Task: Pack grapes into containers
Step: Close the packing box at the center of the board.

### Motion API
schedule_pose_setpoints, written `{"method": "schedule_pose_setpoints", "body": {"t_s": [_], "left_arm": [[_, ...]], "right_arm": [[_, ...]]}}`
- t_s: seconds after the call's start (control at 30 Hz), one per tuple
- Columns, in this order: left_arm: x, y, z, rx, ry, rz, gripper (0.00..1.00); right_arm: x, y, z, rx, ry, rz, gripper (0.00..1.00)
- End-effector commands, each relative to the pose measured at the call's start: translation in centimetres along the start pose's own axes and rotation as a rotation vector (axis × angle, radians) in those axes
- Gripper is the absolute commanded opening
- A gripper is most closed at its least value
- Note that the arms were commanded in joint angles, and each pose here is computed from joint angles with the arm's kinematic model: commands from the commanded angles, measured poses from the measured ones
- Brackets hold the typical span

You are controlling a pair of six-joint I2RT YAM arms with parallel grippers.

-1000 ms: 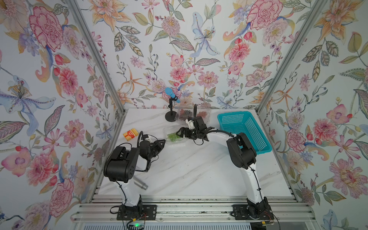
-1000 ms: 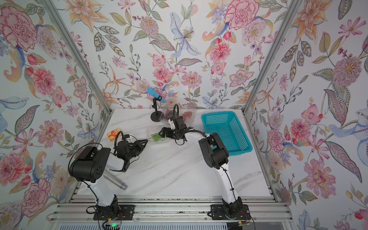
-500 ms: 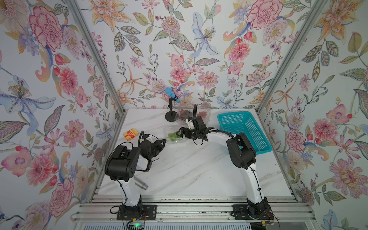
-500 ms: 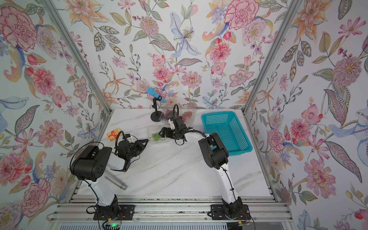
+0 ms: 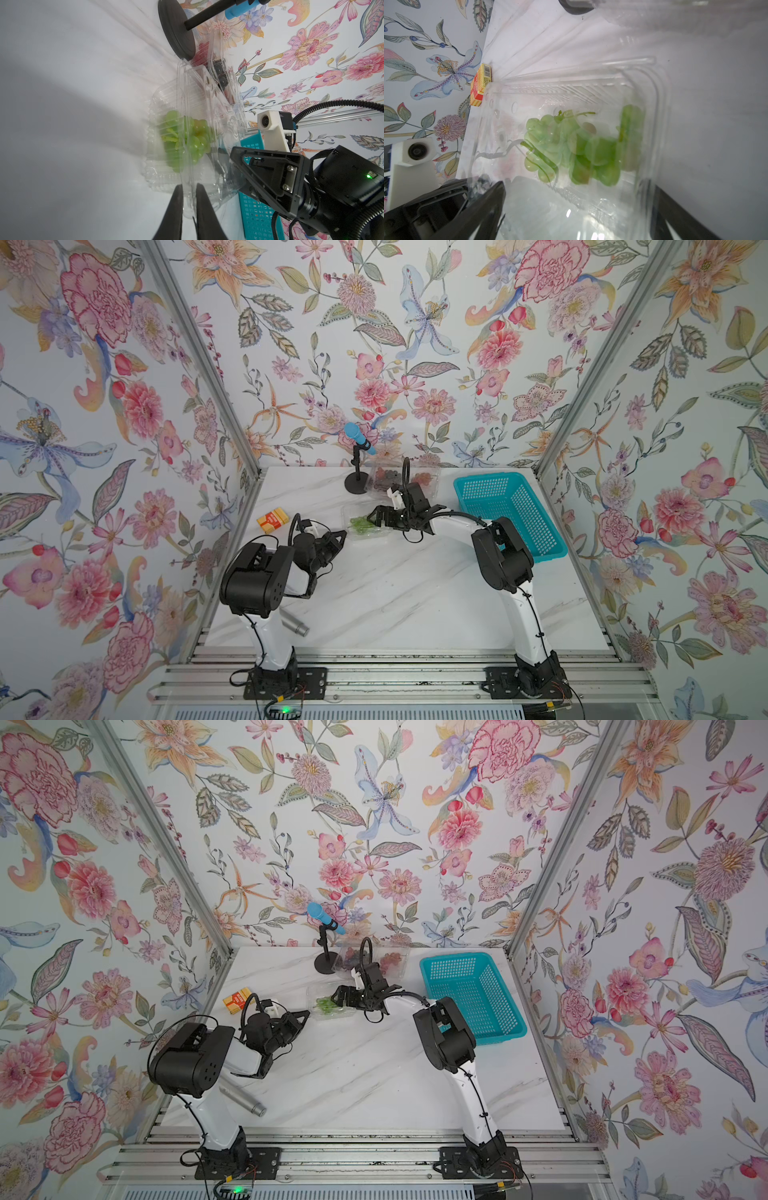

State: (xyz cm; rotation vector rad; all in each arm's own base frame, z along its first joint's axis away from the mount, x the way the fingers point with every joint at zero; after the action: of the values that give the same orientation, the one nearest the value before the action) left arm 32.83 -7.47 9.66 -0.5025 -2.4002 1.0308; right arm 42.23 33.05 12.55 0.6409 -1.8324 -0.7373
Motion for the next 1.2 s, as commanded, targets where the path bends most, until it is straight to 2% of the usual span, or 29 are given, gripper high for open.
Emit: {"method": "schedule_pose_setpoints", "body": {"t_s": [0.0,0.53,0.63,0.87,1.17], "left_arm": [[-0.4,-0.1,0.8,-0.003,0.037,0.005,0.14],[-0.5,-0.3,0.9,-0.018,0.050,-0.004,0.10],[-0.3,-1.0,0.2,-0.066,0.048,-0.016,0.13],[0.3,-3.2,-2.4,-0.233,0.044,-0.084,0.28],[1.4,-3.8,-3.0,-0.299,0.051,-0.137,0.37]], "right_arm": [[-1.0,0.2,1.3,-0.009,0.051,0.013,1.00],[-1.0,0.2,1.4,-0.008,0.055,0.012,1.00],[-0.5,0.5,1.2,-0.005,0.047,0.008,1.00],[1.6,0.5,0.3,-0.009,0.014,0.008,1.00],[4.3,0.4,-0.5,-0.006,-0.023,0.011,1.00]]}}
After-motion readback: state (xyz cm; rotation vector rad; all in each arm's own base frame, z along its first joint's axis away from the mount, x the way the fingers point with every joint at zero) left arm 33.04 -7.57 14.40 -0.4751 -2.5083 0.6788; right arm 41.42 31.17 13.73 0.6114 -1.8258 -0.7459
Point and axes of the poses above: each gripper's point midway between its finger pads, its own x axis back along the fingers, its own y axis along the line the jaws close on, z = x × y, the point moved 10 cm from there along x, back along the fingers, and after that the axes turned 15 degrees about -x, right-handed, at the moved point
